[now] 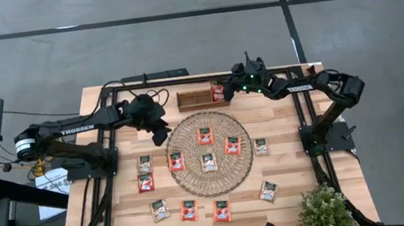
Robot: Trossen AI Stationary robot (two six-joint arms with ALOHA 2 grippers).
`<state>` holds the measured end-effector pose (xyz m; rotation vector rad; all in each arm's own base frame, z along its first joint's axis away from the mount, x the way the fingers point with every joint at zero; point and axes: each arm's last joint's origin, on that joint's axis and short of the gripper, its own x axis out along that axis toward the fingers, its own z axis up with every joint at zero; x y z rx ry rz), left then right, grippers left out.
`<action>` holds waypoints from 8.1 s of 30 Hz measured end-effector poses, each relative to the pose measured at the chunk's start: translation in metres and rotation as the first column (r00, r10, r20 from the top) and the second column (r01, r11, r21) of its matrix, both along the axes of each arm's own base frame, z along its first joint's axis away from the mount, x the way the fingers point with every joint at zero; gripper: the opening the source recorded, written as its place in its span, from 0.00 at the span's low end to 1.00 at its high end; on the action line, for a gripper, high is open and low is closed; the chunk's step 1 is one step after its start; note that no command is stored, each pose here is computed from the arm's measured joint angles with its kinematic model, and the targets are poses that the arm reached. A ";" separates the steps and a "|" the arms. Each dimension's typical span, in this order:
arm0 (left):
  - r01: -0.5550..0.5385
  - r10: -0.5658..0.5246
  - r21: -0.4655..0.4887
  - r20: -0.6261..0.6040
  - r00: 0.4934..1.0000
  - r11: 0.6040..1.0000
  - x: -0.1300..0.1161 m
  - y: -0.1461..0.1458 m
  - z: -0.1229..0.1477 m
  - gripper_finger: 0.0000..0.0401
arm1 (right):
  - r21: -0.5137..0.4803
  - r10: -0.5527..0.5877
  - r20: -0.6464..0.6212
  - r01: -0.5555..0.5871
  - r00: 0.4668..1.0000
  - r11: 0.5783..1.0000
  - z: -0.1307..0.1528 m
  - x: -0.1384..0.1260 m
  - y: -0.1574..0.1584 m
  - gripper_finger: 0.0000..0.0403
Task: Pick & Place Tea
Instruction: Put the red tea bag into the right section of the wooden organizer
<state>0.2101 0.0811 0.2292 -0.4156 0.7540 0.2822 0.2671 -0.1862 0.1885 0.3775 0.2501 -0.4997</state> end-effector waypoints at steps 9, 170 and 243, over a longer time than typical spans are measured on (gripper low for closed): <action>-0.015 0.023 -0.056 0.146 0.989 0.998 -0.013 0.004 0.002 0.38 | -0.066 0.001 0.016 0.001 1.000 0.998 -0.009 -0.010 0.001 0.00; 0.026 -0.220 -0.308 -0.615 0.757 0.951 -0.026 -0.148 -0.022 0.38 | -0.304 0.468 0.555 -0.356 0.688 0.884 0.030 -0.181 0.192 0.28; -0.312 0.110 -0.179 -0.684 0.721 0.933 -0.054 -0.146 -0.098 0.38 | -0.170 0.415 0.515 -0.385 0.750 0.907 0.020 -0.177 0.191 0.28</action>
